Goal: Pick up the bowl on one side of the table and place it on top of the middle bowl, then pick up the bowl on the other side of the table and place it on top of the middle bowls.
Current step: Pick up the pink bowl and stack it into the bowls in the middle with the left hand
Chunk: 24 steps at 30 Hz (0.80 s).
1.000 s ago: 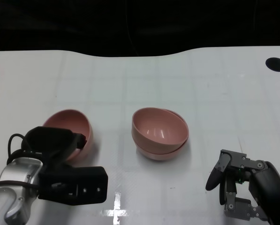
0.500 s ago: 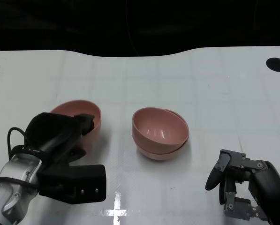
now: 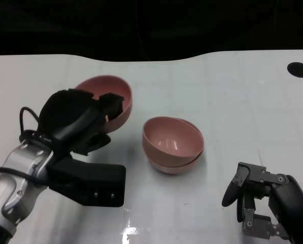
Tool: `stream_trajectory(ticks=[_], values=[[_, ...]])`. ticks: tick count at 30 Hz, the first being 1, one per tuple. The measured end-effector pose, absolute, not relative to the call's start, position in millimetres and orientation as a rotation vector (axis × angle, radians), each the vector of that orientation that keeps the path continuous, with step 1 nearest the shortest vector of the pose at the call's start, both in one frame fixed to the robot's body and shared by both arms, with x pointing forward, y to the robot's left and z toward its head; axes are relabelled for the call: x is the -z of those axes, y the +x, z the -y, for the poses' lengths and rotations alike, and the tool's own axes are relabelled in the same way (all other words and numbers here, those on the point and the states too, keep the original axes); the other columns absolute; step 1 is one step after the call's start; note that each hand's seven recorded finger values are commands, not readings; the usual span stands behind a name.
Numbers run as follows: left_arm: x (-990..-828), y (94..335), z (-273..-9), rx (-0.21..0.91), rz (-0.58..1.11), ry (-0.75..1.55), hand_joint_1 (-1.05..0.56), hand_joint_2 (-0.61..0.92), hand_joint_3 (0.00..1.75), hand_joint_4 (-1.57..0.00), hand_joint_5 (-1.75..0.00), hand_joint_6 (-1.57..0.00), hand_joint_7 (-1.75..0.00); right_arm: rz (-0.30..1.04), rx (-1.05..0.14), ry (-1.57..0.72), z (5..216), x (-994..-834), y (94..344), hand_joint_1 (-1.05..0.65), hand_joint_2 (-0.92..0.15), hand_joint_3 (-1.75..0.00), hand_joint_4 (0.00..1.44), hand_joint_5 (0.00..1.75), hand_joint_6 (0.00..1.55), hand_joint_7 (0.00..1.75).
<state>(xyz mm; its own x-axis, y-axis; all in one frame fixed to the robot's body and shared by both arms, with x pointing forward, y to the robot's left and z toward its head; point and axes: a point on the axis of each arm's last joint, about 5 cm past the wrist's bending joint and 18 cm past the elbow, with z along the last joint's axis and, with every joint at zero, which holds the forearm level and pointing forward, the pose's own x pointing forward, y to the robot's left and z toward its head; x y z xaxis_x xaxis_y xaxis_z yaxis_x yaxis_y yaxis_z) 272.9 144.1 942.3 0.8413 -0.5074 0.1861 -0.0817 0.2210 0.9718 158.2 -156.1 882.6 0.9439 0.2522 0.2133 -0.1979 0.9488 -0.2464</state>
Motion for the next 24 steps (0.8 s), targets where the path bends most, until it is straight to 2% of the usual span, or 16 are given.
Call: stream_trajectory(ticks=[4, 9, 14, 17, 21, 23, 24], values=[[-954.4, 278, -133, 0.342, 0.623, 1.295, -0.28, 0.54, 0.98, -0.86, -1.75, -0.80, -1.39, 0.246, -0.234, -0.239, 156, -882.6, 158, 0.00, -0.23, -1.63, 0.91, 1.75, 0.84, 1.42], [-952.7, 280, -118, 0.407, 0.666, 1.254, -0.29, 0.57, 0.98, -0.86, -1.75, -0.81, -1.43, 0.246, -0.235, -0.242, 155, -882.6, 158, -0.01, -0.22, -1.63, 0.90, 1.75, 0.84, 1.42], [-954.3, 283, -104, 0.452, 0.700, 1.240, -0.28, 0.56, 0.89, -0.83, -1.75, -0.84, -1.32, 0.245, -0.234, -0.245, 155, -882.4, 158, -0.01, -0.22, -1.63, 0.91, 1.75, 0.84, 1.42], [-956.6, 285, -97, 0.476, 0.723, 1.239, -0.27, 0.54, 0.85, -0.85, -1.75, -0.83, -1.37, 0.245, -0.234, -0.245, 155, -882.4, 158, -0.01, -0.22, -1.63, 0.91, 1.75, 0.84, 1.42], [-952.2, 283, -92, 0.517, 0.712, 1.245, -0.26, 0.55, 0.82, -0.86, -1.75, -0.78, -1.52, 0.243, -0.234, -0.245, 155, -881.9, 157, -0.02, -0.22, -1.61, 0.91, 1.75, 0.83, 1.41], [-950.8, 282, -90, 0.551, 0.705, 1.252, -0.26, 0.55, 0.83, -0.86, -1.75, -0.77, -1.51, 0.241, -0.234, -0.246, 155, -881.4, 156, -0.03, -0.22, -1.60, 0.91, 1.75, 0.84, 1.41], [-950.5, 282, -89, 0.561, 0.701, 1.255, -0.26, 0.54, 0.81, -0.86, -1.75, -0.80, -1.44, 0.239, -0.233, -0.246, 155, -881.0, 156, -0.03, -0.23, -1.61, 0.91, 1.75, 0.84, 1.41]])
